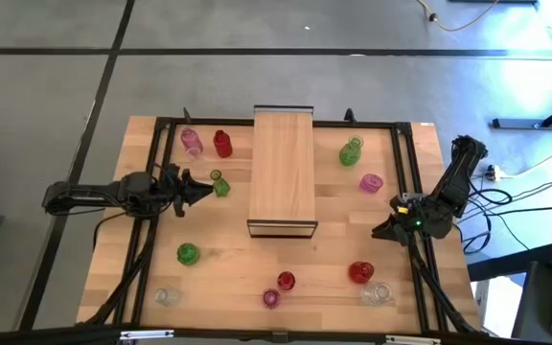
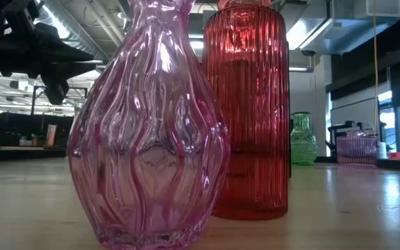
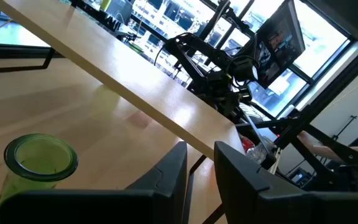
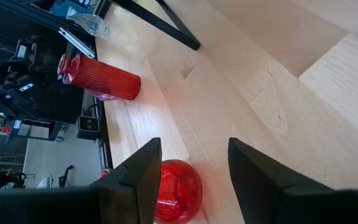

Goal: Sort vases onto shelf

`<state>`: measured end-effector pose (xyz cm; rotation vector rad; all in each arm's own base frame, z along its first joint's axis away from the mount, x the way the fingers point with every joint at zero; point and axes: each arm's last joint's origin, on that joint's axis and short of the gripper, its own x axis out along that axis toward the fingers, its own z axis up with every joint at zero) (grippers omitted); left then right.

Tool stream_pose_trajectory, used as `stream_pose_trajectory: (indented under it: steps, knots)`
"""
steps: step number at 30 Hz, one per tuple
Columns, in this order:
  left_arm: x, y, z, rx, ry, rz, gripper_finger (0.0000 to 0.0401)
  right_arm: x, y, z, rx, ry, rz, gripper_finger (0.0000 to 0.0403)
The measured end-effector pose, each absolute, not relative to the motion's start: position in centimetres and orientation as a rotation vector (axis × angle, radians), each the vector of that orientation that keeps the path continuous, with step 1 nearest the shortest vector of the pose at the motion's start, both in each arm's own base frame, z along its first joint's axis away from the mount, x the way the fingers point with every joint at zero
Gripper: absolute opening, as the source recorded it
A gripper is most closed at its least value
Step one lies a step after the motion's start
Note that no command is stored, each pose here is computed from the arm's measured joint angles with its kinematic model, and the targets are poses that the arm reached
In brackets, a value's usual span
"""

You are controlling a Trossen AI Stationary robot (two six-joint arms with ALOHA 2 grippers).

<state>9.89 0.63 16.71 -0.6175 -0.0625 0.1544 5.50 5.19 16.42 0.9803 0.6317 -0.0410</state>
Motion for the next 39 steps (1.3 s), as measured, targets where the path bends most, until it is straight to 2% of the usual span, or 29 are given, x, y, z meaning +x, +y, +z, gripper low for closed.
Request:
stream_pose_trajectory:
  steps: [13,20,36,39]
  knots:
    - [9.89,0.63,16.71,-0.618,-0.062,0.155,0.0075,5.51,5.19,16.42,0.981,0.63,-0.042,0.0168]
    - [9.89,0.63,16.7,-0.618,-0.062,0.155,0.0075,5.69,4.87,16.61,0.971,0.506,-0.117,0.0168]
    - [9.88,0.7,16.72,-0.621,-0.071,0.178,0.0075,5.74,4.4,16.66,0.945,0.381,-0.211,0.0168]
    - [9.83,0.89,16.99,-0.781,-0.139,0.224,0.0075,5.82,4.38,16.86,0.96,0.333,-0.227,0.0168]
